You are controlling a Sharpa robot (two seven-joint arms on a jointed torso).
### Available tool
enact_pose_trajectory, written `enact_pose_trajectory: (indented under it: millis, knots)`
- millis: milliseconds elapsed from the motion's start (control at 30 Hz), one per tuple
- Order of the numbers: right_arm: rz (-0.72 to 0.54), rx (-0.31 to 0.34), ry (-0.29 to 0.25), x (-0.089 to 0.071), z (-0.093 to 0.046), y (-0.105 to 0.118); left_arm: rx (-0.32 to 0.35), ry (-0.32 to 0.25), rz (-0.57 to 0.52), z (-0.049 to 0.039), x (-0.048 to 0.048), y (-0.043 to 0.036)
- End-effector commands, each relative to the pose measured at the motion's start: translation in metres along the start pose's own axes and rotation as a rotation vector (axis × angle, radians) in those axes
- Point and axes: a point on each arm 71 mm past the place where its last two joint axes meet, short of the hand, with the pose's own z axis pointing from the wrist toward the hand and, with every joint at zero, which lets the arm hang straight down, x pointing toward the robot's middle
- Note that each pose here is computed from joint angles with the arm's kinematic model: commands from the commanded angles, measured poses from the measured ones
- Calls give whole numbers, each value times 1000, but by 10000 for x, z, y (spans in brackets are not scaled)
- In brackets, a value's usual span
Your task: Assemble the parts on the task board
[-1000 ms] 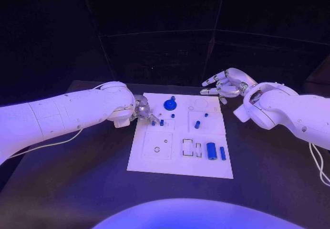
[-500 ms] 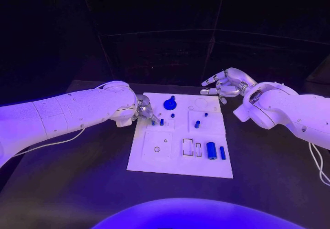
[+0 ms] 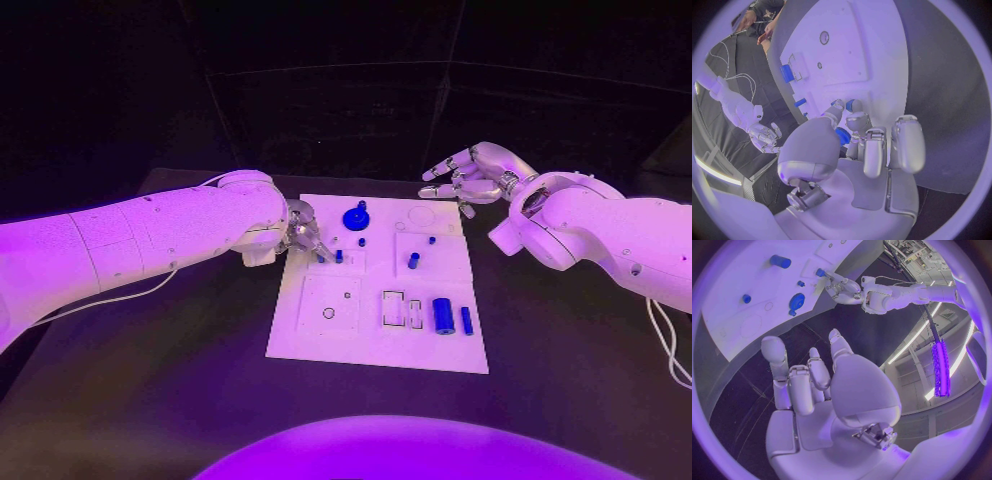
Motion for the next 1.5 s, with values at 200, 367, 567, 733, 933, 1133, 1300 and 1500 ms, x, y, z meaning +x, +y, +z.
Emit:
enact_pose_trajectory:
  millis: [200, 367, 567, 733, 933, 1133, 1300, 1500]
  knots:
    - [-1, -7, 5, 2, 6, 18, 0, -2, 17, -6, -2, -17]
    - [-2, -7, 5, 1, 6, 18, 6, -12, 10, -6, -8, -25]
    - [-2, -7, 5, 1, 6, 17, 24, -20, 3, -11, -8, -45]
    - [-2, -7, 6, 1, 7, 16, 39, -24, -14, -18, -8, -51]
    - [-2, -6, 8, 1, 8, 14, 50, -24, -35, -33, -8, -38]
    - [-2, -4, 12, 3, 9, 11, 53, -21, -37, -53, -7, -18]
    - [-2, -2, 15, 4, 11, 8, 56, -15, -36, -73, -11, -9]
    - [-2, -1, 17, 4, 12, 5, 60, -10, -36, -109, -35, -1]
